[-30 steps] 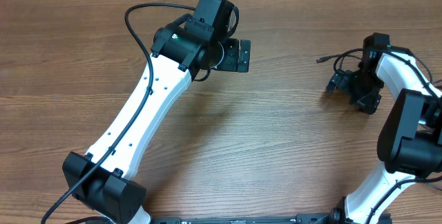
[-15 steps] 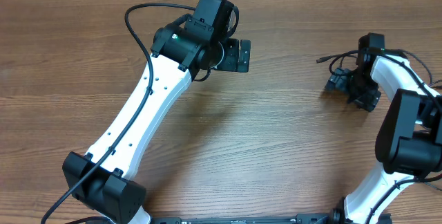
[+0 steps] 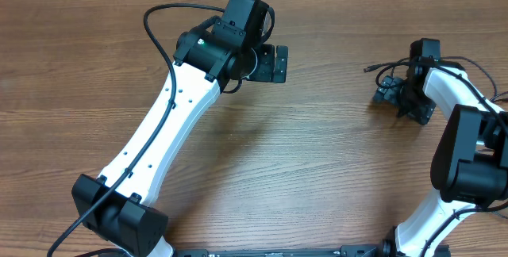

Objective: Untangle cables

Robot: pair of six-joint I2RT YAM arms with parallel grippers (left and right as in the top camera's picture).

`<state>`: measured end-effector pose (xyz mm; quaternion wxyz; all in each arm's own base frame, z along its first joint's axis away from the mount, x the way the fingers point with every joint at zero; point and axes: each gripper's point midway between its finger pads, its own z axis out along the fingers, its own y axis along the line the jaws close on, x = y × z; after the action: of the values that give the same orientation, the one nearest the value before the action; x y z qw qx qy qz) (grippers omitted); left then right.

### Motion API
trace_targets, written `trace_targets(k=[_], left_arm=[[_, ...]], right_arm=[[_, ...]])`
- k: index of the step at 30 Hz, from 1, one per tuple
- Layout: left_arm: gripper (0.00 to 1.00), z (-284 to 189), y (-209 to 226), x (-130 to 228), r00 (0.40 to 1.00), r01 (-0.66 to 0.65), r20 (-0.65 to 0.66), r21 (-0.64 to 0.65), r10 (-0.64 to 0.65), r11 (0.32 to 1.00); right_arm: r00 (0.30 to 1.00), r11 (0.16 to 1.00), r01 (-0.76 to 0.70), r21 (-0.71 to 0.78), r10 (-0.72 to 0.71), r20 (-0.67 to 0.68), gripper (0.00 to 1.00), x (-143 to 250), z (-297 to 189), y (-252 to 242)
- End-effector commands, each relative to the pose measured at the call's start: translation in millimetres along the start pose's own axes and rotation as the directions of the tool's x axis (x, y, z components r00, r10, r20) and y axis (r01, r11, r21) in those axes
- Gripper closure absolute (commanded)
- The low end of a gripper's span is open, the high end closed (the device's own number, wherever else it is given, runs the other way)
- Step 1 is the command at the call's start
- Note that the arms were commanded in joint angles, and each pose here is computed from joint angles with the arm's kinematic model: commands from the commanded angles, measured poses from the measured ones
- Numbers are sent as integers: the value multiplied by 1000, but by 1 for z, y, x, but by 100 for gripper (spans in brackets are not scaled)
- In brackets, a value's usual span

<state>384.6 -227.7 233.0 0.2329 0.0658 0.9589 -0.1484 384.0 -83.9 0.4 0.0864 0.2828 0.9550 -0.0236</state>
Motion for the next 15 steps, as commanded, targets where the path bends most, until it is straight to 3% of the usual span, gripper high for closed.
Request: trace_targets(k=[1, 15], left_arm=[[1, -11, -5, -5, 1000, 9, 27, 17, -9, 1000], [0, -11, -5, -5, 1000, 9, 28, 16, -9, 1000]], right_arm=[[1000, 1000, 3, 8, -3, -19, 4, 9, 15, 0], [997, 1000, -2, -30, 4, 75, 3, -14, 17, 10]])
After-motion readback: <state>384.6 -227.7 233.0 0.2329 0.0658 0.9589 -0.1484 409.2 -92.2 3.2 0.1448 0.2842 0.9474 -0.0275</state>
